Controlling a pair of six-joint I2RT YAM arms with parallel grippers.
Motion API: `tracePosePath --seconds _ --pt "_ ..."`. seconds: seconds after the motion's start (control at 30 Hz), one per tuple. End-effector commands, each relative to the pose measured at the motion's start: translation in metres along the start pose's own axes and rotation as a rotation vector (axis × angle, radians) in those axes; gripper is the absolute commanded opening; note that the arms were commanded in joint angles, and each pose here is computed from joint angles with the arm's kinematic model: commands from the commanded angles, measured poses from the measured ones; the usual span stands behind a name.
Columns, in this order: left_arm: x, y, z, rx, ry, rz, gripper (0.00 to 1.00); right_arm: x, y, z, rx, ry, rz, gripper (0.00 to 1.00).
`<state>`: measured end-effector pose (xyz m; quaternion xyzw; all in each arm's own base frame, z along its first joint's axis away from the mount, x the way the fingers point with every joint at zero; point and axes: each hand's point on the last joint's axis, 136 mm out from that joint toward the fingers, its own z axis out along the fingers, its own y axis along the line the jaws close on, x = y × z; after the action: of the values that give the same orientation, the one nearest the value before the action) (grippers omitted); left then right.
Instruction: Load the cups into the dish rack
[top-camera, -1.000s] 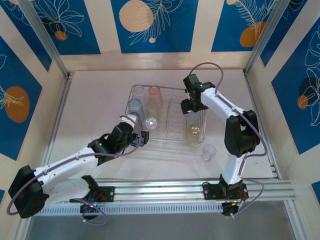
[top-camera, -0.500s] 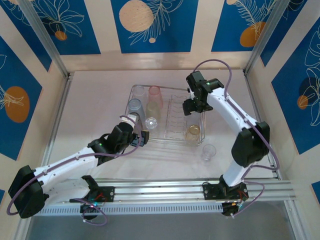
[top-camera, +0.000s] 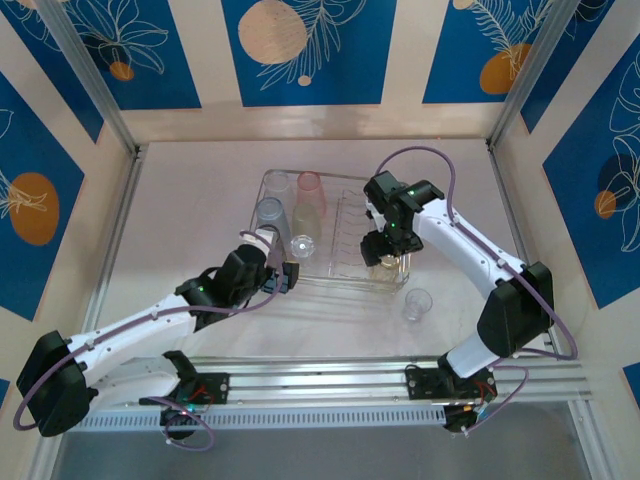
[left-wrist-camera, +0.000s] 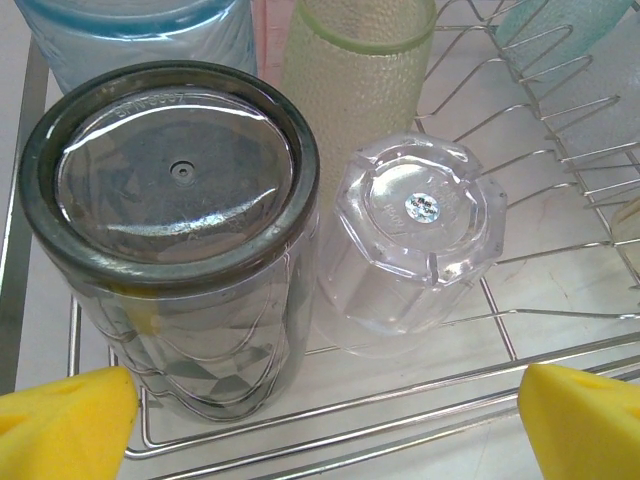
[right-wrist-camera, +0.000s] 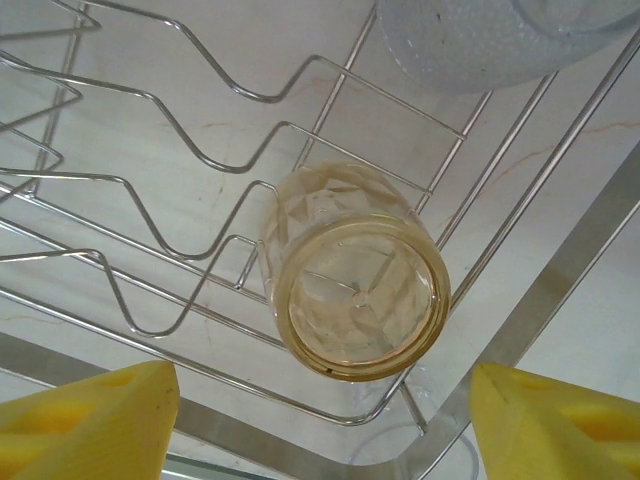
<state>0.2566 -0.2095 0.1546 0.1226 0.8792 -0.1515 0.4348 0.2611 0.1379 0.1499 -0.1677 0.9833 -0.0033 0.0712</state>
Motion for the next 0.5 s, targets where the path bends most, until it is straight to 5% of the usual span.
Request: tracePosePath --seconds 0.0,0.47 --pt "-0.004 -0.001 -0.004 0.011 -0.011 0.000 0.97 0.002 -0.002 0.006 0.022 0.014 -0.045 0.76" --pt "-0.002 0.003 -0.006 -0.002 -0.009 -0.001 0.97 -0.004 -0.004 0.026 0.054 0.040 -0.122 0.68"
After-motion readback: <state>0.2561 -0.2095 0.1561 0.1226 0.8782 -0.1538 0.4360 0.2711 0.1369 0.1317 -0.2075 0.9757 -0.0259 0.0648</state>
